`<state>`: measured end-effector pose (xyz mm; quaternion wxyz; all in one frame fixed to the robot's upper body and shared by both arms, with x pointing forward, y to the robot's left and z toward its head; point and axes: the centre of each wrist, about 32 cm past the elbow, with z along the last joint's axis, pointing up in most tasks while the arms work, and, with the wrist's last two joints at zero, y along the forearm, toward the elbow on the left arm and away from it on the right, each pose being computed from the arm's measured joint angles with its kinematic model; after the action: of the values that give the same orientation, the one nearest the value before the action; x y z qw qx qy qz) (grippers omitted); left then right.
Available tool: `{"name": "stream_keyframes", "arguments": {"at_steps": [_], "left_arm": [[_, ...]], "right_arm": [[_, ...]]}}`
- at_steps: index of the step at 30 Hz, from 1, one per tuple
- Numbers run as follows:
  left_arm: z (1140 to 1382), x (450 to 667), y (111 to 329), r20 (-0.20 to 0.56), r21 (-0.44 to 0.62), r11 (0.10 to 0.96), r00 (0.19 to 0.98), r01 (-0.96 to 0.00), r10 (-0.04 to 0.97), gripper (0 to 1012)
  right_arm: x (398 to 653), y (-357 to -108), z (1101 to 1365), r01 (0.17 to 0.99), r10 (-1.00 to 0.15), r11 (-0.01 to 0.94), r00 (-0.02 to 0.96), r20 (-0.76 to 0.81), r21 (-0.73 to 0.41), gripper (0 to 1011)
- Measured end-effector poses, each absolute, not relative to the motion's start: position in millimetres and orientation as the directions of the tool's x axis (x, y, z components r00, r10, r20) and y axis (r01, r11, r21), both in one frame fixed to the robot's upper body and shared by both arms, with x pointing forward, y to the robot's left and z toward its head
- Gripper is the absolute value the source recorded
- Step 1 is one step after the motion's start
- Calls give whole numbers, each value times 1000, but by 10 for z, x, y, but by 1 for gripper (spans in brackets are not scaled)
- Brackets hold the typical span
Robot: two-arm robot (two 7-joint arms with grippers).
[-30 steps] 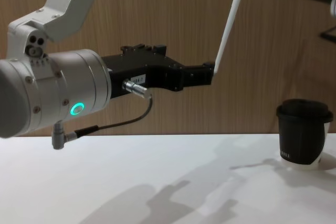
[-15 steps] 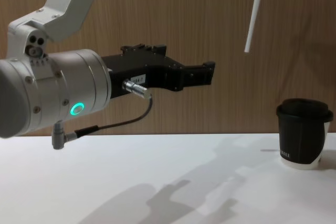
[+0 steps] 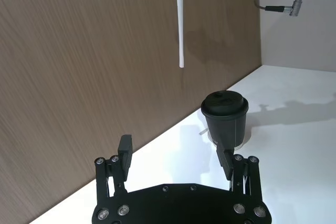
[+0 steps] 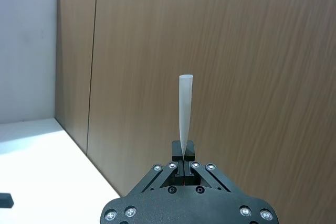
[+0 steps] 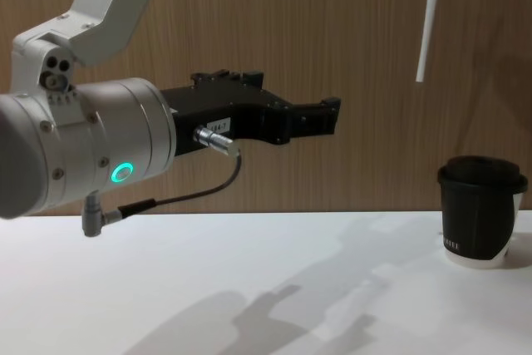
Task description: Pick up the straw with one hand, pass it to the other hand, and insert it into the cup.
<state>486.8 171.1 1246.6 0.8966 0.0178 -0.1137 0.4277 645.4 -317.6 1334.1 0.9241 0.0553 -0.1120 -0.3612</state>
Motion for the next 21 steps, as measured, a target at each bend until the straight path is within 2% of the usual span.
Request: {"name": "stream_keyframes", "arguments": {"at_steps": [21], "left_arm": [[12466, 4868, 1711, 219, -65, 634, 608, -771, 763, 1003]], "right_arm": [[6373, -3527, 13399, 683, -694, 719, 713, 94, 129, 4]]}}
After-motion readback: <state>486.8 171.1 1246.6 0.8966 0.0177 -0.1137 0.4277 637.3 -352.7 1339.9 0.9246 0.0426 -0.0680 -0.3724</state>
